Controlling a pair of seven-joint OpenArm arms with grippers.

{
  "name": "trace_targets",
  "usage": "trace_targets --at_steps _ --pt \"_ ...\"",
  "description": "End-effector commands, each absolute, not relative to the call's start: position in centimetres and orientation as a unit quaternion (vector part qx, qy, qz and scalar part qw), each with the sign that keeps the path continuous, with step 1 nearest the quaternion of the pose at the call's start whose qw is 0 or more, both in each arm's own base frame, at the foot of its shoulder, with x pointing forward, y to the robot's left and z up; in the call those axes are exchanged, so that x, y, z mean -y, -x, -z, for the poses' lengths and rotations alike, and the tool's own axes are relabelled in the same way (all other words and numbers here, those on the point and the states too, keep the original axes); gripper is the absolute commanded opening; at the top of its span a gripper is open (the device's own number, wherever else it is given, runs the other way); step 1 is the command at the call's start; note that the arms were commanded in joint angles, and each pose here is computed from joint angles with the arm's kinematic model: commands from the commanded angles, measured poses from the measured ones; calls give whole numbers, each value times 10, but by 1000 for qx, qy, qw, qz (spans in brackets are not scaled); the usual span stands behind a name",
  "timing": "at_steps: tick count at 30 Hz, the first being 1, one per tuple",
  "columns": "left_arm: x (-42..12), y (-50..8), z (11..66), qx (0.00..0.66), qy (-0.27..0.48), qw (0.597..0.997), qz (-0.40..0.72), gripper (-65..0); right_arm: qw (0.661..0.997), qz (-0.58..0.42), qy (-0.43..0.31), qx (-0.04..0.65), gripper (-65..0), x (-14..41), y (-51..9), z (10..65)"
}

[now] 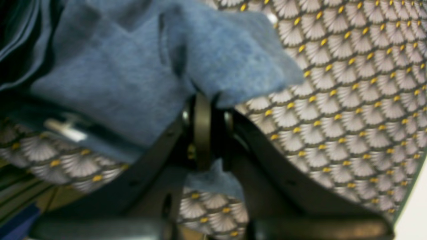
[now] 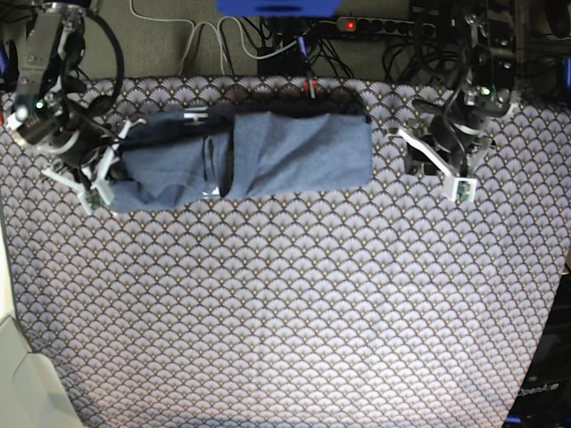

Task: Fold the T-shirt properly
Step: 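Grasp the strip end with the right gripper and fold it toward the left gripper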

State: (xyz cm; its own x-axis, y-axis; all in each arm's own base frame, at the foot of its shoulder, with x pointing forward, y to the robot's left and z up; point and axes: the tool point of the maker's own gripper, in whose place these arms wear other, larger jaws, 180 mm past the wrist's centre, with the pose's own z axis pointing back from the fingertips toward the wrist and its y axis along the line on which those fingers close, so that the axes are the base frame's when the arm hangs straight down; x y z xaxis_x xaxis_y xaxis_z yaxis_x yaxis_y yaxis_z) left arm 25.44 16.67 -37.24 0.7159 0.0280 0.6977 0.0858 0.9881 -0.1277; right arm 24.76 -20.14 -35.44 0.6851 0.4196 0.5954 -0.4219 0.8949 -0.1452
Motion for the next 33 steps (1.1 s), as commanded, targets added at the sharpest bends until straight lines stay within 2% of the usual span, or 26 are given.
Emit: trace_targets --at_steps 1,15,23,33 --pt "-171 -259 363 395 73 915 16 -458 906 -239 -7 348 -650 193 -253 342" --pt "-234 -237 356 397 11 916 -47 -456 877 -328 -99 337 -650 99 -236 354" --pt "-241 -219 366 377 2 925 -54 -455 828 -410 -164 347 -650 21 -232 343" --pt "-241 -209 371 365 2 929 -55 -455 790 -480 -166 343 -650 -16 -236 331"
